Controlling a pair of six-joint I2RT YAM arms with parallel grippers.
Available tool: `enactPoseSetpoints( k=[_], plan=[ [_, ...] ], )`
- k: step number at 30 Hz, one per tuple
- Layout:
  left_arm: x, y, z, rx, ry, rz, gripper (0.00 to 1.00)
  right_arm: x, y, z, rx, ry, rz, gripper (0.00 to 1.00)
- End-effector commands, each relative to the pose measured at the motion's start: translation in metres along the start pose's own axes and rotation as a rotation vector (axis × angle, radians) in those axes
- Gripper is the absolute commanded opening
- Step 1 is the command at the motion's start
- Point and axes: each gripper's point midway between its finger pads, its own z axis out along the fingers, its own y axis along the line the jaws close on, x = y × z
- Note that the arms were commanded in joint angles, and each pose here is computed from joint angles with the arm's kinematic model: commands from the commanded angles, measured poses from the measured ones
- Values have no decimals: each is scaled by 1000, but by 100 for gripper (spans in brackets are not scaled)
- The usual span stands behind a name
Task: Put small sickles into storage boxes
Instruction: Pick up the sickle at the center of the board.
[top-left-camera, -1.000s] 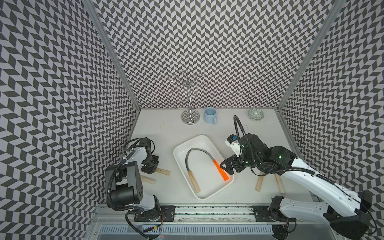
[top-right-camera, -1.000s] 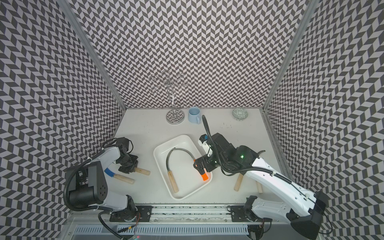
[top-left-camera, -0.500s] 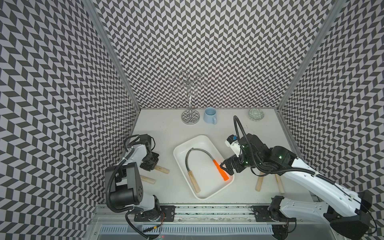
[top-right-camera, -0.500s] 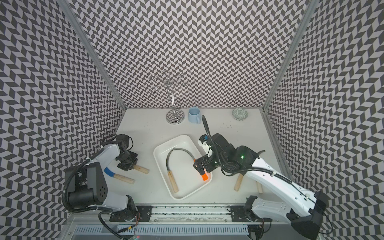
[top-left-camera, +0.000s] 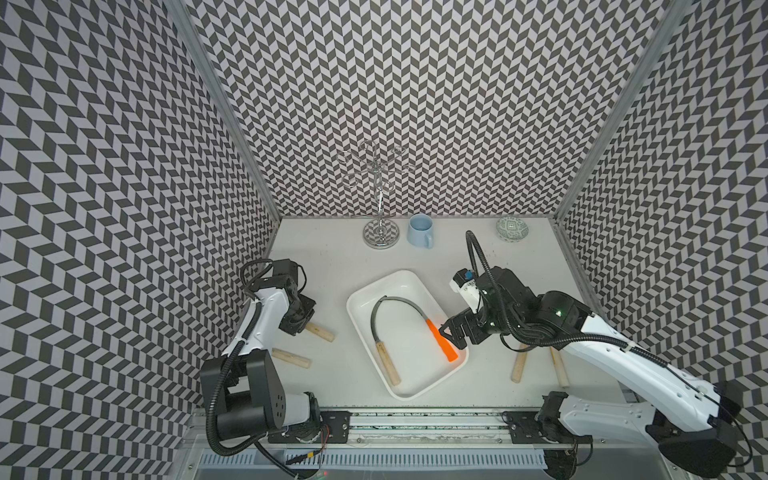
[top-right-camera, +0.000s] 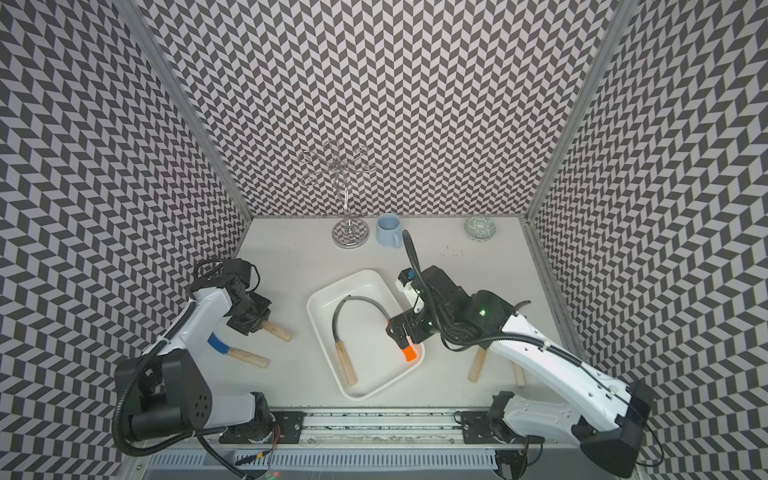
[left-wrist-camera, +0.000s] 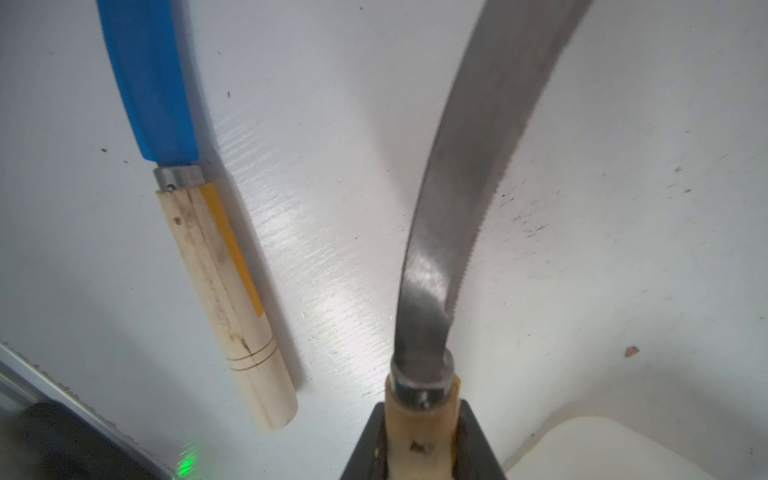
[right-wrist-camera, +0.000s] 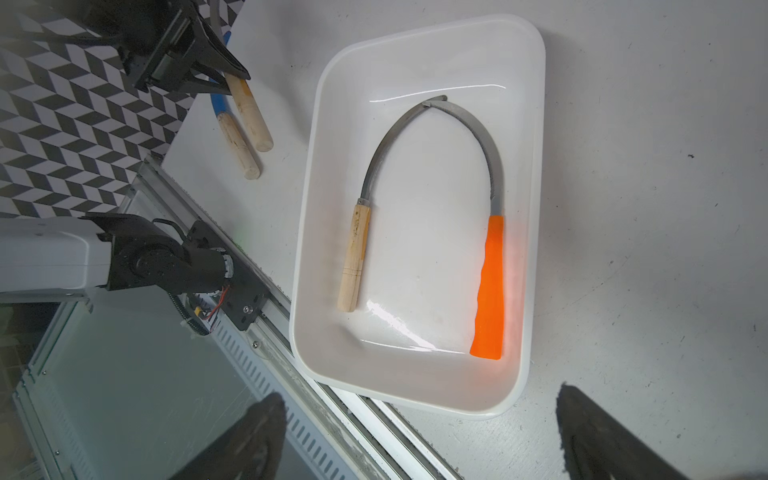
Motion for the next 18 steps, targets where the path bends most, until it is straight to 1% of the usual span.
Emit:
enactPoseSetpoints(
  k=[1, 6, 11, 18],
  plan=[
    [5, 5, -16, 6, -1, 32, 19, -5, 3, -2, -4, -19, -2, 100],
    [9, 7, -32, 36, -11, 48, 20, -5, 3, -1, 0, -16, -2, 100],
    [13, 7, -40, 64, -4, 61, 20, -6, 2, 1, 8, -15, -6, 100],
    [23, -5, -54, 113, 6, 92, 20, -8, 0, 0, 26, -19, -6, 100]
  ],
)
